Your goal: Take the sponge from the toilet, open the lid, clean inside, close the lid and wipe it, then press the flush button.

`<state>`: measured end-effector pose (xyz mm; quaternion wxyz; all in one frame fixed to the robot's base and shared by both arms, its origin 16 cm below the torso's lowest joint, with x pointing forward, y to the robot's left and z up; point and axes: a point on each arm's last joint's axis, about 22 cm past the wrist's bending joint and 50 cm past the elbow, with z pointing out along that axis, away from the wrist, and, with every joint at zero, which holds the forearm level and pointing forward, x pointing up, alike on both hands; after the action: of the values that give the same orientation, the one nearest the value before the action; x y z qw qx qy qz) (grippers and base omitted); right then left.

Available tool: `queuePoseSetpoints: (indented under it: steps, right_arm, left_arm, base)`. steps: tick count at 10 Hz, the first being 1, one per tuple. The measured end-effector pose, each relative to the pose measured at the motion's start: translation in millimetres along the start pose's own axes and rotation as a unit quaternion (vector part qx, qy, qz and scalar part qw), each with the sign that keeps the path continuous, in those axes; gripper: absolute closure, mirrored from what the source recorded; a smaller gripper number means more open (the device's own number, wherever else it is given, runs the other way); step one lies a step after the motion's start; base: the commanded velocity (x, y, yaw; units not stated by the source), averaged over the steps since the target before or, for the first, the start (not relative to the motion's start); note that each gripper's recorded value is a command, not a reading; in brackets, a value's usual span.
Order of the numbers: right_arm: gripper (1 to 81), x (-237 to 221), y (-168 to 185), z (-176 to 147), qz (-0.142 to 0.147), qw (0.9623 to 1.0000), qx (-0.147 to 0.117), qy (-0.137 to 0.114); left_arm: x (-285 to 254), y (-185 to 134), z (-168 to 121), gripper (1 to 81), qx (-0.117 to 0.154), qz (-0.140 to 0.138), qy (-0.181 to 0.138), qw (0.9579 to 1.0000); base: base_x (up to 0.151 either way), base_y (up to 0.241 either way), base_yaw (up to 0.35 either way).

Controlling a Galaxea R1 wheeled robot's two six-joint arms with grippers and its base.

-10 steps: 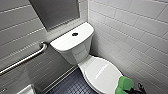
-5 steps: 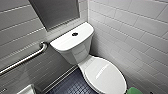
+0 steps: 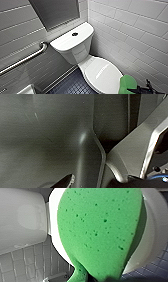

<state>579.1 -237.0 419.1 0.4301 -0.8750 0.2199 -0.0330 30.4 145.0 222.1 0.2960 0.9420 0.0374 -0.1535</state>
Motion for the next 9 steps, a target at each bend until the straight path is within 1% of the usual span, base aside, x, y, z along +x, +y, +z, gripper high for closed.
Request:
queuePoseSetpoints:
  steps: [1,2,3,4,5,6,9]
  right_arm:
    - [81.1,6,-24,13,-0.02,0.9996,0.014,-0.013]
    - [81.1,15,-42,27,-0.037,0.9988,0.024,-0.022]
    - [81.1,19,-61,49,-0.051,0.9975,0.036,-0.033]
    - [81.1,14,-78,76,-0.063,0.9956,0.047,-0.052]
    - [81.1,9,-91,100,-0.071,0.9939,0.053,-0.067]
    - [81.1,11,-97,119,-0.076,0.993,0.053,-0.073]
    - [81.1,26,-114,179,-0.085,0.9927,0.047,-0.072]
  left_arm:
    - [0,0,0,1.0,0.0,0.0,0.0,1.0]
    - [3,0,0,1.0,0.0,0.001,0.002,1.0]
    - [5,0,0,1.0,0.0,0.002,0.003,1.0]
    - [6,-1,0,1.0,0.0,0.002,0.003,1.0]
    - [5,-1,0,1.0,0.001,0.002,0.003,1.0]
    - [7,-1,0,1.0,0.001,0.002,0.005,1.0]
    - [8,-1,0,1.0,0.0,0.002,0.008,1.0]
  base:
    - [0.0,0.0,0.0]
    - [0.0,0.0,0.0]
    - [0.0,0.0,0.0]
    - [0.0,0.0,0.0]
    - [0.0,0.0,0.0]
    - [0.0,0.0,0.0]
    - [0.0,0.0,0.0]
